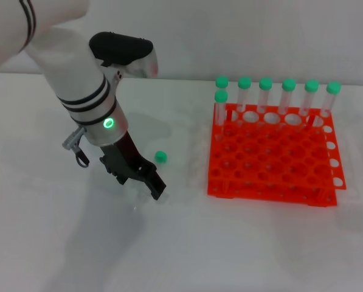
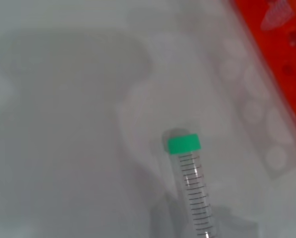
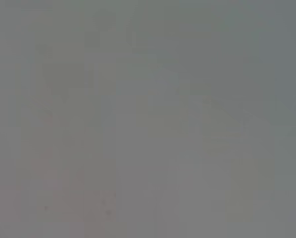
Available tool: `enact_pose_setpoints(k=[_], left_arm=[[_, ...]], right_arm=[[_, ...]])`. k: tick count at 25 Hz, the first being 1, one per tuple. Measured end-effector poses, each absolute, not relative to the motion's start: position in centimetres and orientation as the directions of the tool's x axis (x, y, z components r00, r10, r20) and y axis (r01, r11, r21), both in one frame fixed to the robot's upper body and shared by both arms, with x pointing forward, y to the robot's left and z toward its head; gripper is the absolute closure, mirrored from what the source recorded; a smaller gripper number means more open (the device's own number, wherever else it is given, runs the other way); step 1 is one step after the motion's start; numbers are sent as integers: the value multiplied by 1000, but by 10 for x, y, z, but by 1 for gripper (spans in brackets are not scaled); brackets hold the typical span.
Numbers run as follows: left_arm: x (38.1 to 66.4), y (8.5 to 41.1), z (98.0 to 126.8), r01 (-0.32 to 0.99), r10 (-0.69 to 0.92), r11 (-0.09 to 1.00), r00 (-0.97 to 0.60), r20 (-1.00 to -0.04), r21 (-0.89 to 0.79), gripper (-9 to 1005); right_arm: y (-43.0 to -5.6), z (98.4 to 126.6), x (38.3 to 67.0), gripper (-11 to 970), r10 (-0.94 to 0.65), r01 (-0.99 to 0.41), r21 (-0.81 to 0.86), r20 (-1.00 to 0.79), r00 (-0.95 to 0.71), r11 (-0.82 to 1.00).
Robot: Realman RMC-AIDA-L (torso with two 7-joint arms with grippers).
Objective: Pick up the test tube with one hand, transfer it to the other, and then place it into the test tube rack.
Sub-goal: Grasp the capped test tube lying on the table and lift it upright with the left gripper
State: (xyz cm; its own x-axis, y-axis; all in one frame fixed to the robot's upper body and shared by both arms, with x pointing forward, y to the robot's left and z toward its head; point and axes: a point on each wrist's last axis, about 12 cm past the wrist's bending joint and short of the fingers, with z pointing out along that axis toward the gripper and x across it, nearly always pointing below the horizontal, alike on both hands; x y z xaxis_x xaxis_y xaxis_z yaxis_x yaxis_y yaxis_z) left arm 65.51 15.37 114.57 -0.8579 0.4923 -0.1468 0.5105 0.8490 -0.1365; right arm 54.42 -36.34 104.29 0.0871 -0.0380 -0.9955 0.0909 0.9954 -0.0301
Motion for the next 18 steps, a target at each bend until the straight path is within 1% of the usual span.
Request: enact_pose_setpoints(k=[9,15,18], left_arm=[[653,156,1136,486,471,866,-872,-135,-115,107],[651,154,1129,489,474,866,-869,-137,-107,280],[651,153,1126,491,476,865,-868,-141,-101,480]], right_arm=[[-363,1043,544,115,-37,92,-29,-995,89,995],[-361,1044,546,116,-36,85,-28,-995,94,996],[-360,1044,546,116,-35,83,-28,-995,94,996]])
